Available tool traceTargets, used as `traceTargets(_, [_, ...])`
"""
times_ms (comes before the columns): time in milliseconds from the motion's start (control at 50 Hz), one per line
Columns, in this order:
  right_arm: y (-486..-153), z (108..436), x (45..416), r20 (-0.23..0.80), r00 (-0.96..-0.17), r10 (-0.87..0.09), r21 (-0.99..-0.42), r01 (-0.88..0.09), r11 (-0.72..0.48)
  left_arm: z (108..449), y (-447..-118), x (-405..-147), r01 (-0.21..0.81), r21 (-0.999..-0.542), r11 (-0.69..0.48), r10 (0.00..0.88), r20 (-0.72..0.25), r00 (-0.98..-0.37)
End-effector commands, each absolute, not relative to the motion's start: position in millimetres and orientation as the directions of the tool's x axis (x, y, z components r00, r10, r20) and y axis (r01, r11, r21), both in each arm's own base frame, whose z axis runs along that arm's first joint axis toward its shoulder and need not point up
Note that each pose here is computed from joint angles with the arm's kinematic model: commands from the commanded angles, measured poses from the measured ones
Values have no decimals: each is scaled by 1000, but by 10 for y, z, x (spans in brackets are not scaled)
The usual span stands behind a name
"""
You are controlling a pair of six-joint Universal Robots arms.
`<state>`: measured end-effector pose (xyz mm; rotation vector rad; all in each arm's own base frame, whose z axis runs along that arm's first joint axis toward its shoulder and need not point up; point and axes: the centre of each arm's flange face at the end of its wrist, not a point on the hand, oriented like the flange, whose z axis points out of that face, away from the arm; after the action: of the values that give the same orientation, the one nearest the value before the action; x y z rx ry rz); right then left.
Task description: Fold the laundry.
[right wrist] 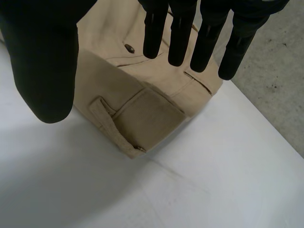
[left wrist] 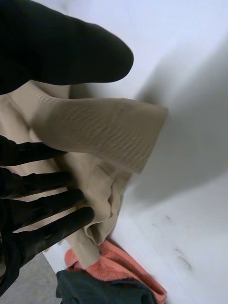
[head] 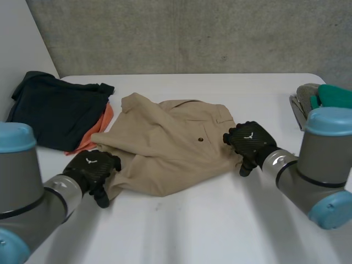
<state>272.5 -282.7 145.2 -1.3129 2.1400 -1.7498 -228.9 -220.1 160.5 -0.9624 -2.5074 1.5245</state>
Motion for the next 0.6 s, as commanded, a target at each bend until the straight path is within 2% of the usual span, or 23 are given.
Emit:
traceTargets(20, [-2946, 1286, 2801, 448, -637, -627, -835, -549, -38, 1418, -2287, -2386, 542, -787, 296, 531, -336, -778])
traceTargets(140, [-3006, 1305, 2840, 468, -633, -618, -831, -552, -63, 1518, -2316, -2449, 531, -808, 253, 500, -361, -787])
traceTargets(200, [-3005, 1415, 2838, 488, -626, -608, -824, -560, -86, 1691, -2275, -2468, 508, -833, 217, 474, -365, -801])
traceTargets(280, [-2969, 1894, 2790, 526, -642, -558, -827, -540, -157, 2122, -2188, -2462, 445, -887, 119, 423, -360, -832])
traceTargets(320, [-2924, 2286, 2749, 545, -662, -515, -829, -515, -217, 2443, -2116, -2434, 390, -920, 46, 389, -343, -855])
traceTargets(340, [-2906, 2601, 2705, 558, -684, -471, -829, -493, -266, 2679, -2060, -2414, 346, -938, -15, 369, -327, -870])
traceTargets(380, [-2893, 2914, 2664, 561, -709, -428, -827, -464, -316, 2930, -2005, -2395, 297, -951, -83, 351, -307, -885])
traceTargets(400, [-2872, 3202, 2619, 552, -734, -395, -829, -431, -357, 3176, -1955, -2369, 246, -958, -150, 334, -283, -899])
traceTargets(440, [-2837, 3492, 2575, 532, -763, -367, -832, -389, -396, 3421, -1893, -2341, 195, -957, -215, 320, -257, -912])
traceTargets(460, [-2814, 3709, 2559, 511, -784, -353, -833, -350, -429, 3665, -1831, -2309, 143, -950, -278, 307, -229, -924])
traceTargets(520, [-2795, 4048, 2561, 465, -813, -349, -832, -267, -486, 4032, -1776, -2259, 70, -926, -370, 283, -185, -941])
traceTargets(600, [-2906, 4204, 2635, 412, -833, -368, -839, -189, -510, 4269, -1919, -2244, 47, -906, -420, 244, -163, -956])
